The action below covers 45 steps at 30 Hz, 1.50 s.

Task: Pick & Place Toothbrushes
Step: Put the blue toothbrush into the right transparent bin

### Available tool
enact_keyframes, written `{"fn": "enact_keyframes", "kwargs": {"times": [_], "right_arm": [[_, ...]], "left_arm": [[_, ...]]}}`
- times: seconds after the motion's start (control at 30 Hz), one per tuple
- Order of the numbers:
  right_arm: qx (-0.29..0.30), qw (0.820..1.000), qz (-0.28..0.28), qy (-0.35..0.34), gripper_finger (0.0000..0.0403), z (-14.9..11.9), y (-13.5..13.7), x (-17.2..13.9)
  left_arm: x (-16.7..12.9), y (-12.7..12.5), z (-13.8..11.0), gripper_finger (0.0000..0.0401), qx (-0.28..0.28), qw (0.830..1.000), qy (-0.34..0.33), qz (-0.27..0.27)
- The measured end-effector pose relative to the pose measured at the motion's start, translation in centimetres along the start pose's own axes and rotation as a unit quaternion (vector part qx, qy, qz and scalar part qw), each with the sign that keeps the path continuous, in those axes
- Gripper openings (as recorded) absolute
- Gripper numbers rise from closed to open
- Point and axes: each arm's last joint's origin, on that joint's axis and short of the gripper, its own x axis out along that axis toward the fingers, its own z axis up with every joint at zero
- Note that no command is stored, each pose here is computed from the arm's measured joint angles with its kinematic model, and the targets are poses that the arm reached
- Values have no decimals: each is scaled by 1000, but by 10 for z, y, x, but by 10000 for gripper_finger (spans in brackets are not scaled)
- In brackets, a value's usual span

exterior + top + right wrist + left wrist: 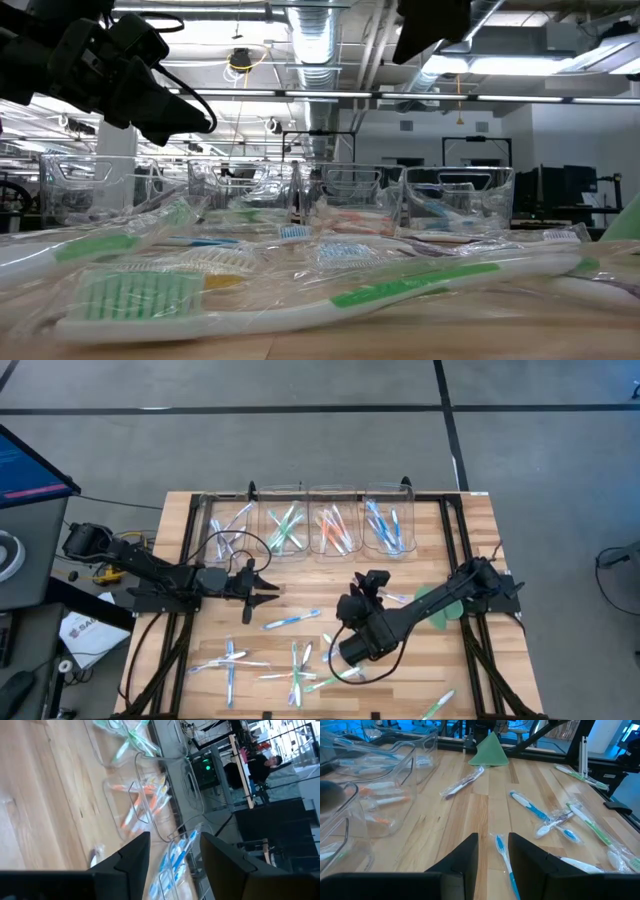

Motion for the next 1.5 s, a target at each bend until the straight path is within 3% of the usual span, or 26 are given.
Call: {"fn": "enact_keyframes", "kwargs": {"times": [0.33,0.57,0.77,1.03,1.23,1.5], "right_arm": [[-2,1000,12,-23,166,-5,5,-19],[43,996,21,-71,166,-19,-14,-45],[95,990,12,-104,164,-62,-36,-48],[221,968,28,-112,163,-141,-64,-22],[268,949,92,-137,163,-170,-62,-14],[239,921,249,-179,163,-163,-49,-33]], "left_arm": [[0,0,0,99,-1,1000,-2,0],[0,0,1,99,-1,1000,-4,-1],[0,0,1,99,-1,1000,-4,-1],[0,0,1,99,-1,1000,-5,-1],[0,0,1,99,-1,1000,-5,-1],[0,0,1,99,-1,1000,-6,-1]]}}
